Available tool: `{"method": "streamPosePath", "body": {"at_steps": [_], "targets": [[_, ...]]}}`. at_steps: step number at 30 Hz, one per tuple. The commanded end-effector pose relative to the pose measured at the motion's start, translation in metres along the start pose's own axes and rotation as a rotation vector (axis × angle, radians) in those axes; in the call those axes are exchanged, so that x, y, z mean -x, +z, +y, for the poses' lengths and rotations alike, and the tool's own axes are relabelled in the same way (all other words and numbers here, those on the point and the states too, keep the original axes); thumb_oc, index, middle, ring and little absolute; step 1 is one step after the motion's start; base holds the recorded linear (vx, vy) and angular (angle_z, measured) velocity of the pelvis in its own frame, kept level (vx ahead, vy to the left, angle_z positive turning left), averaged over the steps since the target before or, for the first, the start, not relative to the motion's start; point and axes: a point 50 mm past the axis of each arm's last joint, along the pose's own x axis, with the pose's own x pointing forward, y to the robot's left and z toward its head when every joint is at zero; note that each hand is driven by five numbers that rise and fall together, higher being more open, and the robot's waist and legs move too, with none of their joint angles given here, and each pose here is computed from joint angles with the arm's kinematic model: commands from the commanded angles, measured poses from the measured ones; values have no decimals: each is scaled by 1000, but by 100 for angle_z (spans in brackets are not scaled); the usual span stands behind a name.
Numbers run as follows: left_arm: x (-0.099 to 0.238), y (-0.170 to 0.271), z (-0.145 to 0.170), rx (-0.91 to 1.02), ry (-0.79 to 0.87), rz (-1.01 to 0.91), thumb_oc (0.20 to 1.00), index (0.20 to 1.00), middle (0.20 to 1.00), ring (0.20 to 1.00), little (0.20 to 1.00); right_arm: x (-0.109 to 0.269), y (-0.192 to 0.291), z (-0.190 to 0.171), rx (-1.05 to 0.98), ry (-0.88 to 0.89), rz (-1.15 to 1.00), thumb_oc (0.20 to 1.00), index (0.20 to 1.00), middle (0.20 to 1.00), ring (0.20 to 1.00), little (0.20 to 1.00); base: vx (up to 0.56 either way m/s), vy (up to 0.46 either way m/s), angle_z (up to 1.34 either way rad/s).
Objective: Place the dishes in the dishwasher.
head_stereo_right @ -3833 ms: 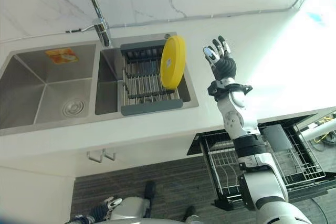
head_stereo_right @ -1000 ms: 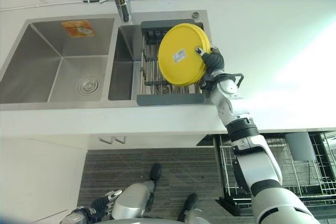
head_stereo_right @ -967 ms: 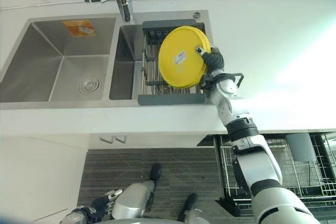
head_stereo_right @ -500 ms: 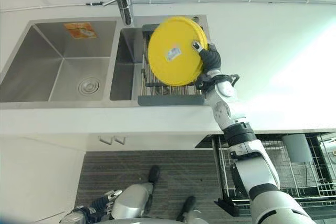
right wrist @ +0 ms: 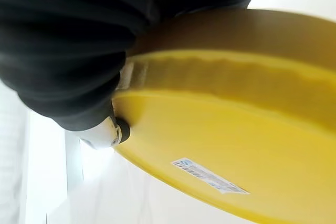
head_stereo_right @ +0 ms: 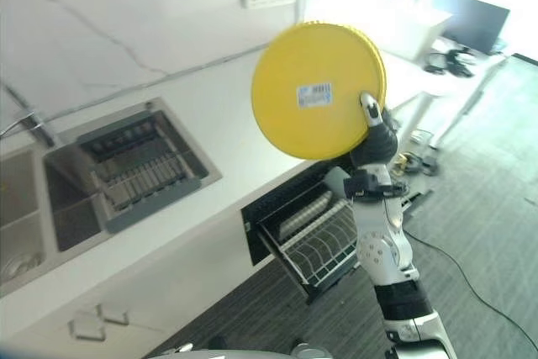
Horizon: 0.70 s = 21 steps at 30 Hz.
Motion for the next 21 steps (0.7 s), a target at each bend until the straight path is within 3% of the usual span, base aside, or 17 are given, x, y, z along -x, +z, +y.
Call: {"method": "streamPosePath", "body": {"at_steps": [1,3,12,21], "targets": [[-11,38,-19,-210,-98,-67,1000,1000,1000,1000,1000,-37,60,37,-63,214,-302,200,200,200,200,200,-80,-76,-168],[-12,34,-24,-233,-108,-51,1000,1000,1000,1000,1000,-26,65,14,10,98,-315,200,200,200,200,200,-14,-47,-107],[-11,30,-22,-223,-97,-45,1000,1000,1000,1000,1000,-12,53,-28,113,-86,-223,200,200,200,200,200,10,-17,-4],[-10,38,-20,-217,-83,-62,1000,1000,1000,1000,1000,-8,29,-51,182,-191,-94,200,200,200,200,200,32,-1,13]]}}
